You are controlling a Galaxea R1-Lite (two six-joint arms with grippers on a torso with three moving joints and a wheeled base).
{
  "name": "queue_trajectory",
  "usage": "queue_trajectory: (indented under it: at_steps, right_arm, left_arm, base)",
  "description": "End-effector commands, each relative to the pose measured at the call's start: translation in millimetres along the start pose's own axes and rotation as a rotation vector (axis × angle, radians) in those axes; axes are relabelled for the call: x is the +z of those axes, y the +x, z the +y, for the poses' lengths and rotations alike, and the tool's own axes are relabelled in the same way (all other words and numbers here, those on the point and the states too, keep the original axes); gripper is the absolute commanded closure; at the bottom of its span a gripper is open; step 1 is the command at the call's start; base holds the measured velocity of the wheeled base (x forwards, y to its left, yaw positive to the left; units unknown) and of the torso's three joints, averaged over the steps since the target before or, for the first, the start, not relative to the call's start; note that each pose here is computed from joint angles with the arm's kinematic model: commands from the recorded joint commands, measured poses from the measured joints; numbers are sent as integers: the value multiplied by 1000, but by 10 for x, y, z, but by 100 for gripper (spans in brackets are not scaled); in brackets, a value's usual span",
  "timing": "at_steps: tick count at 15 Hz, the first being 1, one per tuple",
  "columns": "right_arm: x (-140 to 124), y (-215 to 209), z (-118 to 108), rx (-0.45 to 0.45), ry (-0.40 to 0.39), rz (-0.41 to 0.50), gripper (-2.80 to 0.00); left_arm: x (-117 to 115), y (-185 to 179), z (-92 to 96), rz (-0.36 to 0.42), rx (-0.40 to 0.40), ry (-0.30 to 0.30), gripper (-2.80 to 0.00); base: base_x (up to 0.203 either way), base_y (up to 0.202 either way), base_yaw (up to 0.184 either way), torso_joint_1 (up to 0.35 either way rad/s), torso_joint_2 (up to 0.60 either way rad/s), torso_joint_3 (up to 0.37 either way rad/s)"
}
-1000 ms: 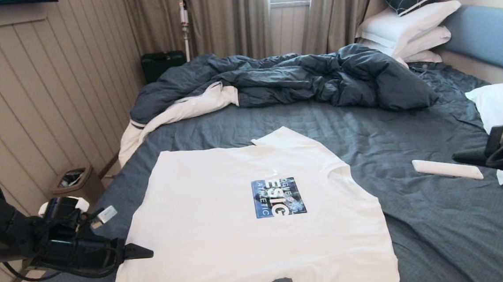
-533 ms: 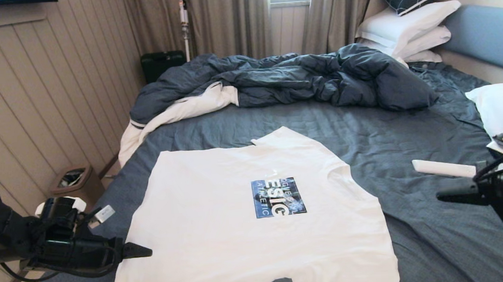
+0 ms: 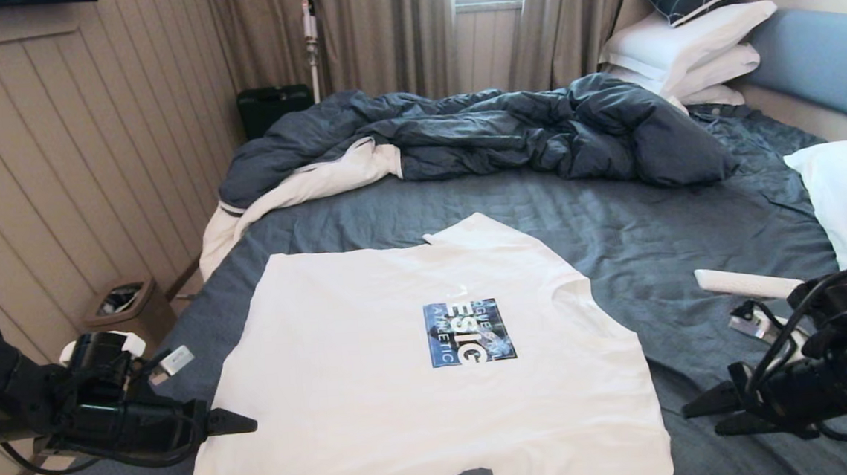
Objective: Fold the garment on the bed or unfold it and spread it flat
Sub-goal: Fold the white T-shirt
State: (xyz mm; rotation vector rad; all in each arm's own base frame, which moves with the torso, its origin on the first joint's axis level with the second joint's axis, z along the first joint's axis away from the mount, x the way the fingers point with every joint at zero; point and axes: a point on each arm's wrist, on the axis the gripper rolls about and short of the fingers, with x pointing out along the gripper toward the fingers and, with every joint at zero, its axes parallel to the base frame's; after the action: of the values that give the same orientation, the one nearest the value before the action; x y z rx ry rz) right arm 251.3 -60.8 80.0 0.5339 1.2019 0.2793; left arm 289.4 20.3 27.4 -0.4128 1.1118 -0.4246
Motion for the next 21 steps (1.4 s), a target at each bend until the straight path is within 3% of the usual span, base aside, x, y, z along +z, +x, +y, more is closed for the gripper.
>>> queue_trajectory:
  at_steps: [1,7,12,21]
  right_arm:
    - [46,179,4,14,-2,56,-280]
    - [191,320,-25,14,-14,36,-280]
    - [414,435,189,36,-34,21,-280]
    - [440,607,463,64,-108,61,-280]
  left_arm:
    - [-1,-6,-4,-2,-2,1,-280]
    - [14,5,3,-3,-2,0,-280]
    - [18,8,5,-4,-2,1,-280]
    - [32,9,6,-6,-2,2,-280]
  base:
    - [0,0,0,0,0,0]
    - [0,0,0,0,0,0]
    - [0,0,0,0,0,0]
    - [0,0,0,0,0,0]
